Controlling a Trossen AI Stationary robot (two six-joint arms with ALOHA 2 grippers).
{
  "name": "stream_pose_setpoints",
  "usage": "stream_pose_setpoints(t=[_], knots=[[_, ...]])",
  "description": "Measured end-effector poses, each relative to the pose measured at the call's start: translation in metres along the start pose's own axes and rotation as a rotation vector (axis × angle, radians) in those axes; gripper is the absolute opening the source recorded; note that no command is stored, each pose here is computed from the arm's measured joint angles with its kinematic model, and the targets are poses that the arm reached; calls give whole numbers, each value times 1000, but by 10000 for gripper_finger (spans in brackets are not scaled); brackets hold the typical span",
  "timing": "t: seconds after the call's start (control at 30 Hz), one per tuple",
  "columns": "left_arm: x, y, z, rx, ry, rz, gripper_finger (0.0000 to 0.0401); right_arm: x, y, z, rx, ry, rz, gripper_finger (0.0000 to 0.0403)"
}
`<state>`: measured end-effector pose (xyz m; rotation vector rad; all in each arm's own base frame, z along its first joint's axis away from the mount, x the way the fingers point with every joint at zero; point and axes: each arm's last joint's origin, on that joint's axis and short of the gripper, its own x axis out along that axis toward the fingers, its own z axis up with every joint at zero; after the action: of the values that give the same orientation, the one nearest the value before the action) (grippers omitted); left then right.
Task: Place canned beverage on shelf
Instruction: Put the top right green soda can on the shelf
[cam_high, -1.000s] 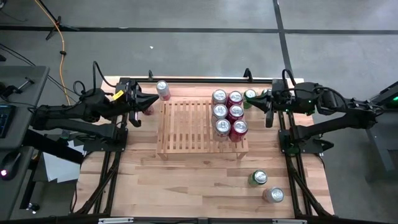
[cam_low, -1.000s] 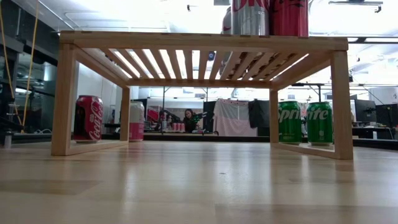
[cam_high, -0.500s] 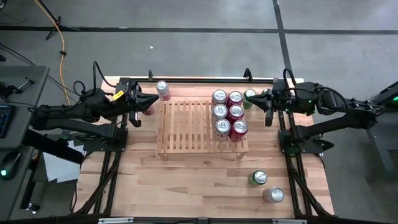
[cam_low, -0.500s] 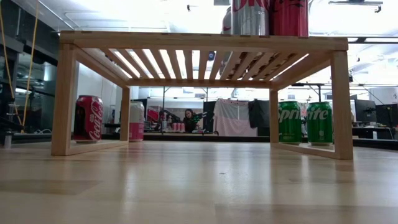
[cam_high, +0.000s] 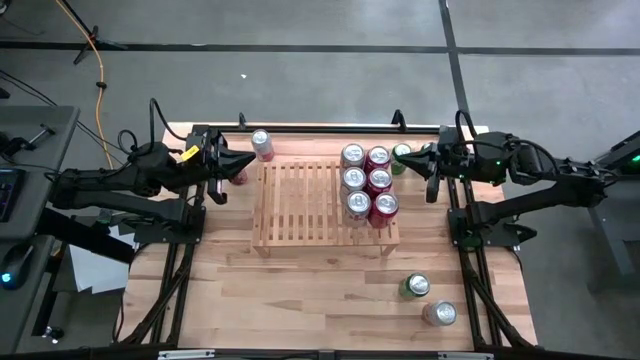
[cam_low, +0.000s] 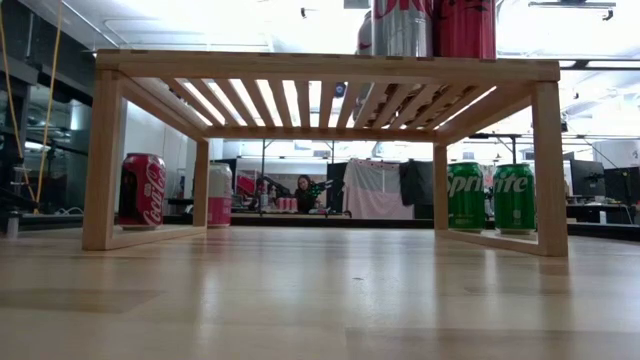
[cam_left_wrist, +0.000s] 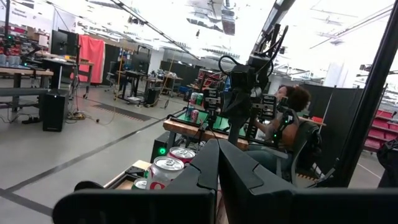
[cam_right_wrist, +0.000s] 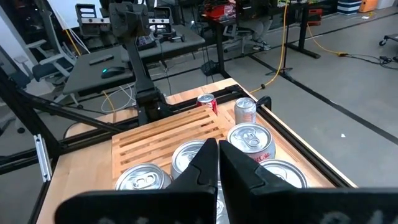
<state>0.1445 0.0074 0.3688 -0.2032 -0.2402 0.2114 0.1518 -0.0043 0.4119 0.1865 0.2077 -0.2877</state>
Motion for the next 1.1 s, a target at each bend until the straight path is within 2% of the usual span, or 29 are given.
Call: stream_pose_setpoints(t=[0.73, 0.83, 0.9, 0.97, 1.1], knots=[[0, 0, 0, 1, 0, 1, 1, 0, 0, 0, -1, 0, -2, 0], [0, 0, 0, 1, 0, 1, 1, 0, -1, 0, 24, -8, -43, 4], [0, 0, 0, 1, 0, 1, 1, 0, -3, 0, 75, -19, -108, 19], [0, 0, 0, 1, 0, 1, 1, 0, -8, 0, 112, -30, -181, 51], [0, 0, 0, 1, 0, 1, 1, 3, -24, -2, 204, -11, -275, 151]])
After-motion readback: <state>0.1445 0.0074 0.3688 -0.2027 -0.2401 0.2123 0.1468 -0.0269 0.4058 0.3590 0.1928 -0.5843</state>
